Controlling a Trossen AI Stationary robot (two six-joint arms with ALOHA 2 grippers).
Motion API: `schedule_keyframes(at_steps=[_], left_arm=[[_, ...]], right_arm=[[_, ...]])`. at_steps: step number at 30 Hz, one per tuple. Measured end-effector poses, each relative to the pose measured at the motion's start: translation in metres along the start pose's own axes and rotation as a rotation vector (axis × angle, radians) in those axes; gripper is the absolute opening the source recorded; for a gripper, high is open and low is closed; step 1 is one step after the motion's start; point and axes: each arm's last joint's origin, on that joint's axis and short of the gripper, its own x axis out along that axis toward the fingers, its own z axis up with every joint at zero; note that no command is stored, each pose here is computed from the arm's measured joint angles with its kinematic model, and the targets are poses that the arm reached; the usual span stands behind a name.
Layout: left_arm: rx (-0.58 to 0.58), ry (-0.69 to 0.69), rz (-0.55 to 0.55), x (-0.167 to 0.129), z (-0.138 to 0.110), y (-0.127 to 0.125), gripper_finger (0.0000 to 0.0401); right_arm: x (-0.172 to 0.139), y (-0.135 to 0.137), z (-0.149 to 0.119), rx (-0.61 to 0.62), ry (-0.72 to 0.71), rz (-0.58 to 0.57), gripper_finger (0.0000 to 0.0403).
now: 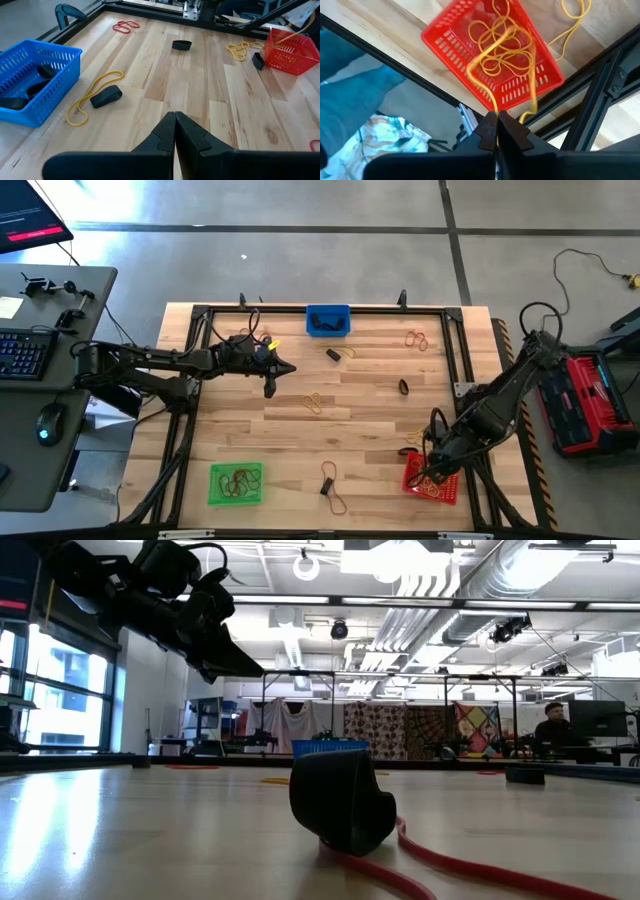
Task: Sort rubber bands into baskets
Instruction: Put the yellow rubber band into the red basket
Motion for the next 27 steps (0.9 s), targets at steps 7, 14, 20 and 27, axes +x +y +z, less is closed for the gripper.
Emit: schedule_keyframes(at_steps=[7, 14, 20, 27], left_arm=[[-0.007, -0.001, 0.000, 0.000, 0.000, 0.000, 0.0000], [-0.007, 0.000, 0.000, 0.000, 0.000, 0.000, 0.0000], [-0.008, 0.000, 0.000, 0.000, 0.000, 0.000, 0.0000], [-0.009, -0.001, 0.000, 0.000, 0.000, 0.000, 0.0000]], right_arm=[[0.021, -0.007, 0.007, -0.037, 0.005, -0.034, 0.0000], [0.046, -0.016, 0.016, -0.061, 0.009, -0.062, 0.0000], [0.067, -0.023, 0.023, -0.066, 0.003, -0.050, 0.0000], [0.076, -0.028, 0.028, -0.100, -0.002, -0.059, 0.0000]])
